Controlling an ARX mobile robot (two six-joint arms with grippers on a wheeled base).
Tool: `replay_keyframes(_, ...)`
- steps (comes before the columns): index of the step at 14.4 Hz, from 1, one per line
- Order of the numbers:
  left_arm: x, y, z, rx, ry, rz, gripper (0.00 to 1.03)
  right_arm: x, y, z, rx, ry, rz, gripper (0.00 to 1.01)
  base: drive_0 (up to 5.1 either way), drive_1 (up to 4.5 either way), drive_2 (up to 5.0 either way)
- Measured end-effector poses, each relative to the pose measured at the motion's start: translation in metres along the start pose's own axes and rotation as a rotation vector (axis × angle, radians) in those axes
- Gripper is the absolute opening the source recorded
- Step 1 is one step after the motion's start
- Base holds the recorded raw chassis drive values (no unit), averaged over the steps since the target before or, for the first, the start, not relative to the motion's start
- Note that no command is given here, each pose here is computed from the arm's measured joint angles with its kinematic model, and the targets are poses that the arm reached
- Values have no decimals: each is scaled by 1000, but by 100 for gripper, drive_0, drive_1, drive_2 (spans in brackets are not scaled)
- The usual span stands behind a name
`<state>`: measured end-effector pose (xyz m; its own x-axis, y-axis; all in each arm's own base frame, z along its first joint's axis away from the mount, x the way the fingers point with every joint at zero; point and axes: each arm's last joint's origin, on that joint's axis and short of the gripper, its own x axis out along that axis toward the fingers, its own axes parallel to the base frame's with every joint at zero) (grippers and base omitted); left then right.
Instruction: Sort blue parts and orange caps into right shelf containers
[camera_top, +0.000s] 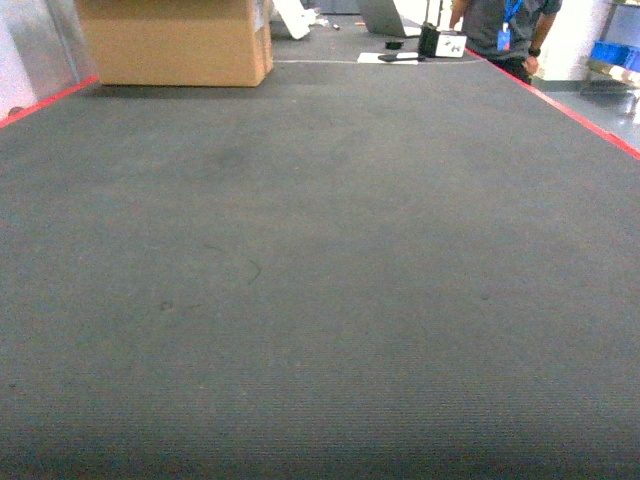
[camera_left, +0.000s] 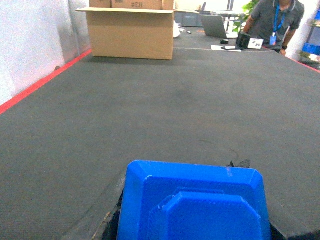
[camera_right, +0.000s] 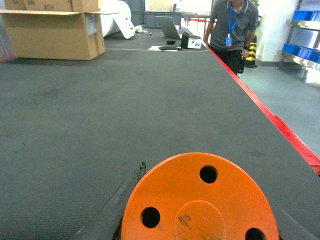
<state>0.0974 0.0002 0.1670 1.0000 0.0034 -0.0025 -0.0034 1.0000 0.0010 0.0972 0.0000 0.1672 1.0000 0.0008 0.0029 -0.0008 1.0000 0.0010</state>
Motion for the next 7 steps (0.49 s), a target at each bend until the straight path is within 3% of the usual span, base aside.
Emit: replay_keyframes(7, 0, 0, 0, 0, 0, -2, 45, 0, 0, 0, 0, 0, 0, 44, -170, -170, -170)
